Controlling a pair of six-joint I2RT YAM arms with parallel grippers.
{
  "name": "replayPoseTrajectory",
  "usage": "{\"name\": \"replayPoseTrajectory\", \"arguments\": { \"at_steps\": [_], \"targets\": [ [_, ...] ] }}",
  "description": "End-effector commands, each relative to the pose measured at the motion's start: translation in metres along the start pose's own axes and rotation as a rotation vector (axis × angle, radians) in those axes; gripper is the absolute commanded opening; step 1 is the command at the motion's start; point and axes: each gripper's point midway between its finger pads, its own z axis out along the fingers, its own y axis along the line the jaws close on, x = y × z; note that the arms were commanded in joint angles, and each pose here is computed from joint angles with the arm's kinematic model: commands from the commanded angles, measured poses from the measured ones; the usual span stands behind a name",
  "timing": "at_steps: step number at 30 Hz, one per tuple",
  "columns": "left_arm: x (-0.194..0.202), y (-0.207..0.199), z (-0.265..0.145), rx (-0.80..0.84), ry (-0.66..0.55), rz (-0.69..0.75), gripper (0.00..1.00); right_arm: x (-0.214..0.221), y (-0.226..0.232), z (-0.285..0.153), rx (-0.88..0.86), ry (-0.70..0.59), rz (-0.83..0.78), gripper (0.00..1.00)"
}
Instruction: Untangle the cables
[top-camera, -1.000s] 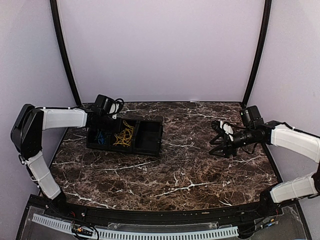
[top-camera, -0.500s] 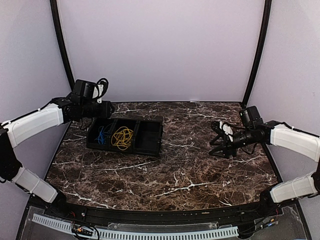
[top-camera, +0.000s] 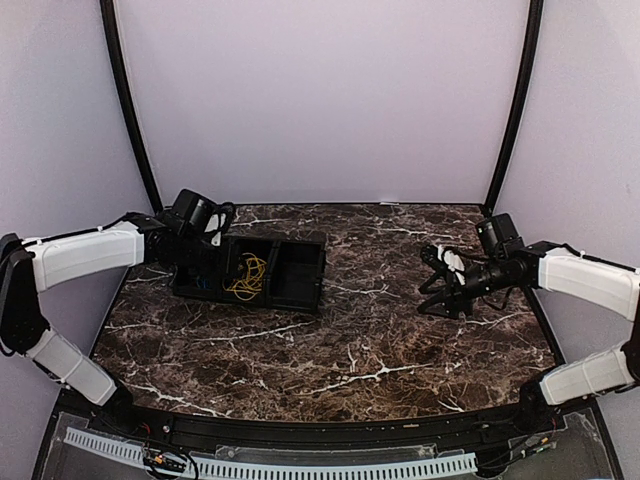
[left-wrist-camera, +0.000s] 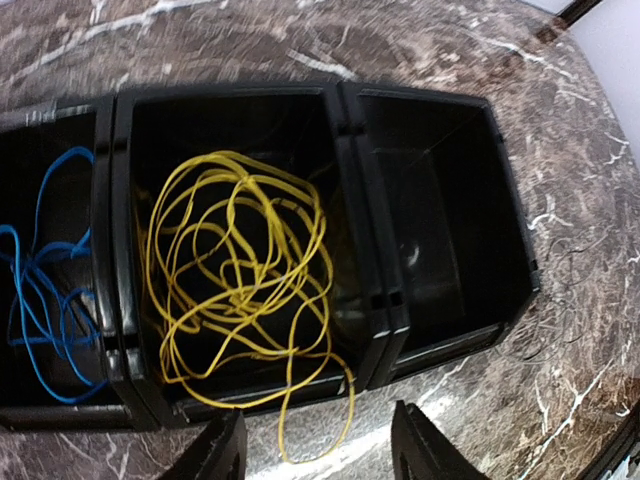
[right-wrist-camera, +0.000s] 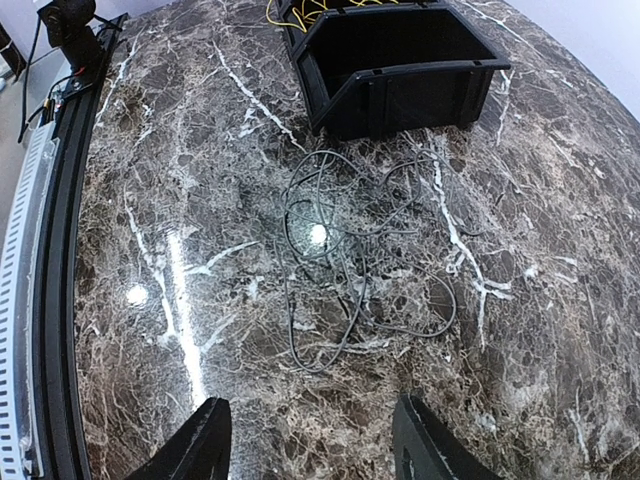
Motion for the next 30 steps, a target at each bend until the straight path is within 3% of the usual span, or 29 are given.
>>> {"name": "replayPoseTrajectory", "arguments": {
  "at_steps": [1,5,9,11,13,22,30],
  "targets": [
    [0.041,0.020,0.014,-0.077,0.136,-0.147,0.55,-0.007,-0.004,-0.003,0.008,-0.011,-0.018,0.57],
    [0.048,0.023,0.026,-0.093,0.174,-0.165,0.48,-0.008,-0.004,-0.003,0.011,-0.012,-0.022,0.57],
    [0.046,0.022,0.036,-0.093,0.188,-0.161,0.27,-0.007,-0.004,-0.003,0.012,-0.011,-0.022,0.57],
    [0.041,0.022,0.040,-0.094,0.177,-0.151,0.11,-0.007,-0.004,-0.003,0.013,-0.010,-0.023,0.57],
    [0.031,0.021,0.043,-0.101,0.159,-0.129,0.03,-0.007,-0.004,-0.003,0.013,-0.010,-0.024,0.57],
    [-0.029,0.026,0.065,-0.152,-0.079,0.033,0.00,-0.004,-0.004,-0.001,0.002,0.005,-0.013,0.57],
    [-0.014,0.029,0.094,-0.152,-0.015,0.062,0.00,-0.008,-0.001,-0.003,-0.011,-0.015,-0.012,0.57]
  ]
}}
